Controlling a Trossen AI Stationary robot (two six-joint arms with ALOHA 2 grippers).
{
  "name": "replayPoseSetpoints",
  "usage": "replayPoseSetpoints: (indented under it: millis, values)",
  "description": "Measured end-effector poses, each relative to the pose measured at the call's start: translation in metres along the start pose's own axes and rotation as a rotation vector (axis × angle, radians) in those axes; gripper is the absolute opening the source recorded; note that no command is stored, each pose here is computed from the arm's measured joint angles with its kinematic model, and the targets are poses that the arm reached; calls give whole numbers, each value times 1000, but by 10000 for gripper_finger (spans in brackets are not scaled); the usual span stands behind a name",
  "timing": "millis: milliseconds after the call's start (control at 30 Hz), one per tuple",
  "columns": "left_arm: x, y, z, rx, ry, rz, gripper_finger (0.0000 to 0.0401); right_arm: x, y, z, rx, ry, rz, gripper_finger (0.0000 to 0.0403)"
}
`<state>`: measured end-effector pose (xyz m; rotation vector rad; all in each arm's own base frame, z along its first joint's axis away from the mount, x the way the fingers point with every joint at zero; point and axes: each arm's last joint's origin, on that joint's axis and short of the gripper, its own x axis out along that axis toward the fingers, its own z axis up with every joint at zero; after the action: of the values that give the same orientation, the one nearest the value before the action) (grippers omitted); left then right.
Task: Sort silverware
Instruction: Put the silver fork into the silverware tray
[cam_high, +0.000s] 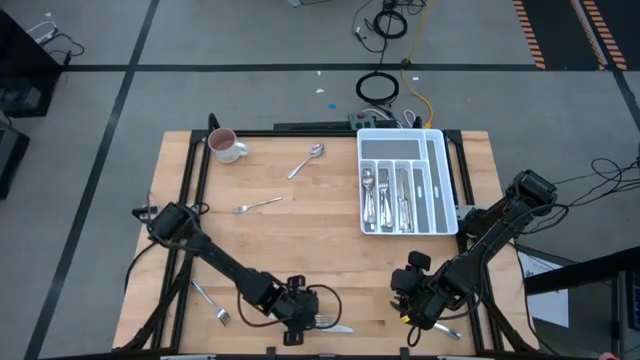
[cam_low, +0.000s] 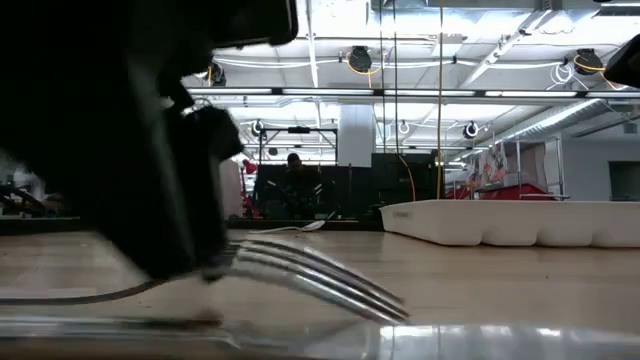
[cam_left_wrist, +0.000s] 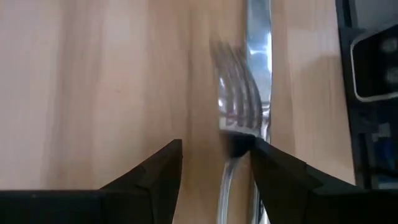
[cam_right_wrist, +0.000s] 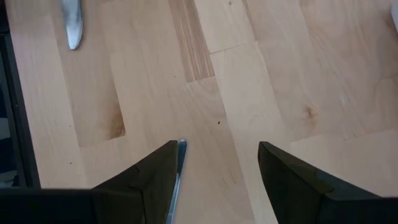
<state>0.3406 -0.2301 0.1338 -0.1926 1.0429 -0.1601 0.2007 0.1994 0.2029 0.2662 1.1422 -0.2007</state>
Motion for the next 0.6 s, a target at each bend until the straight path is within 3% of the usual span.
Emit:
replayPoseSetpoints:
  millis: [300,400,533,600]
  values:
    - [10,2,-3,0,19,4,179,0,0,0,0,-1,-2,212]
    - [10,4,-3,-2,23,10,130,0,0,0,0,-2,-2,212]
    - [11,5,-3,-4,21,17,28,0,0,0,0,-3,-3,212]
    - [11,4,-3,-5,17,17,14,0,0,0,0,-4,-3,212]
